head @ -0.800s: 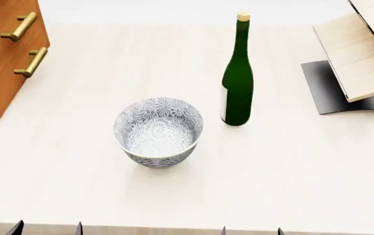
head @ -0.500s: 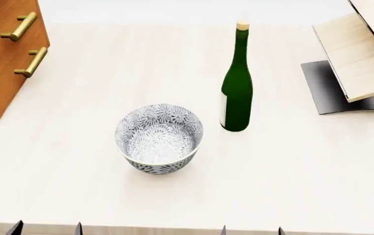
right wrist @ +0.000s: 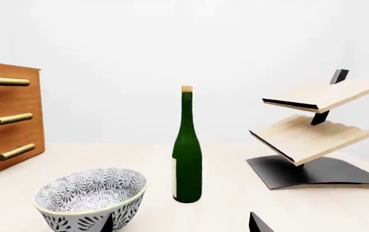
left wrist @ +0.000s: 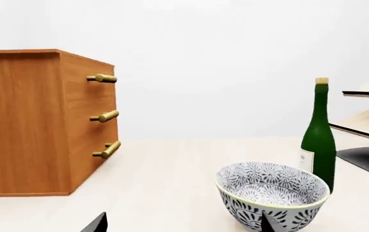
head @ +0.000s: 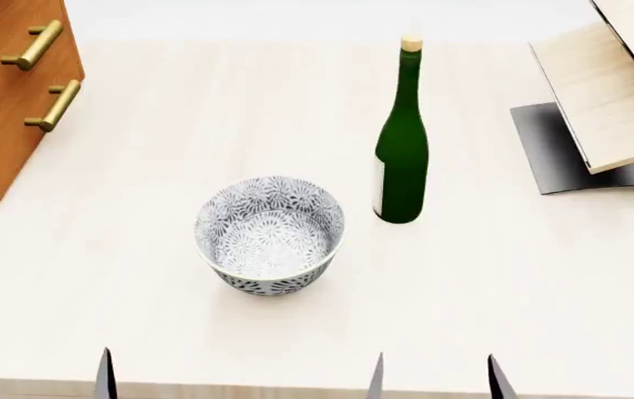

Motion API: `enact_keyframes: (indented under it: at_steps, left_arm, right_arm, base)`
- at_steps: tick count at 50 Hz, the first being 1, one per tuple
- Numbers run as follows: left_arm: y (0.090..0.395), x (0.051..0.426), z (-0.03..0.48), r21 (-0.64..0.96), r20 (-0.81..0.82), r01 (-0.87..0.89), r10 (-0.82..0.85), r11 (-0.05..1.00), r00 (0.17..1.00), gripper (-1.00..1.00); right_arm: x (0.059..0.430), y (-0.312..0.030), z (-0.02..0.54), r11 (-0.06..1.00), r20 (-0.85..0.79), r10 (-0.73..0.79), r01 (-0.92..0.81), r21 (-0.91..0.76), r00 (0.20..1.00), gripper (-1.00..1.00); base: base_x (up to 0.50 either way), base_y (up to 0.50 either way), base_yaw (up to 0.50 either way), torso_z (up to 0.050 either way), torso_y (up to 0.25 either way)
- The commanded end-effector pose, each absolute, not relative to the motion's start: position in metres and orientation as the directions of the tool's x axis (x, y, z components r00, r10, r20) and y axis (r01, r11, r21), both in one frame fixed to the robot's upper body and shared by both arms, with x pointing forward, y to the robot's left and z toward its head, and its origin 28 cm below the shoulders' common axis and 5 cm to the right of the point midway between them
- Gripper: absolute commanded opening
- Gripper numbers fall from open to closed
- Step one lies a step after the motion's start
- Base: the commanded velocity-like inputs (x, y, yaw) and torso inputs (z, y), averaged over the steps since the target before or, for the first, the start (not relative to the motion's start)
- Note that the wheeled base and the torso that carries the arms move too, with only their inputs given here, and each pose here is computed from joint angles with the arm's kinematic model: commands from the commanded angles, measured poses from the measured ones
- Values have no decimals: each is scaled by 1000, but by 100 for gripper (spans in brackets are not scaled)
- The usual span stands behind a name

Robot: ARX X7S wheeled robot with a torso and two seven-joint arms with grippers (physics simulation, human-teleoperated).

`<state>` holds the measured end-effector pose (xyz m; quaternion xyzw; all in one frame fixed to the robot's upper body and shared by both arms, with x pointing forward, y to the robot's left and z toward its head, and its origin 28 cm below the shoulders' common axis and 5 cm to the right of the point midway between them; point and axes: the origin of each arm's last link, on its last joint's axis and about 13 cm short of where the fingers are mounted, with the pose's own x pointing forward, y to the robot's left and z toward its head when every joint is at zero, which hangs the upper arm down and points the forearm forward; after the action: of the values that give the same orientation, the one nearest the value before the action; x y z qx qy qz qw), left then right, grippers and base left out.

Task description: Put the wine bottle on the wine rack.

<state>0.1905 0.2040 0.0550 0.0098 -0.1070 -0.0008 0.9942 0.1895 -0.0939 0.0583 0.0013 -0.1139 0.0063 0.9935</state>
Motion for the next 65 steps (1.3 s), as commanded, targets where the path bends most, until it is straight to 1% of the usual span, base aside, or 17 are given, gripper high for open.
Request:
enact_keyframes:
  at_steps: [1,6,7,9,13,31,40,65]
  left_arm:
    - [203,172,81,29,422,0,-12,1000,907,100]
    - [203,170,84,30,441,-13,-2,999,897,100]
    - [203,168,86,29,475,-16,0,999,880,100]
    - [203,166,88,33,485,-23,4,999,874,100]
    - [203,159,93,31,555,-24,3,999,832,100]
    - [203,153,98,28,618,-30,7,999,786,100]
    - [203,152,99,29,625,-33,8,999,780,100]
    - [202,152,98,25,635,-36,12,999,772,100]
  right_arm:
    - [174,-92,83,1000,441,2,-14,23,897,100]
    - [169,-93,90,999,506,-15,-5,37,862,100]
    - [167,-92,93,1000,535,-12,12,4,845,100]
    - [164,-92,95,1000,543,-8,1,13,840,100]
    - [159,-91,100,1000,591,-13,8,12,806,100]
    - [147,-91,111,1000,691,-9,-8,22,723,100]
    - [148,-90,110,1000,681,0,-18,19,732,100]
    - [152,-90,106,999,651,-7,-16,29,759,100]
  base:
    - [0,0,0,0,0]
    - [0,0,0,0,0]
    - [0,0,0,0,0]
    - [0,0,0,0,0]
    - [0,0,0,0,0]
    - [0,0,0,0,0]
    - [24,0,0,0,0]
    - [128,0,0,0,0]
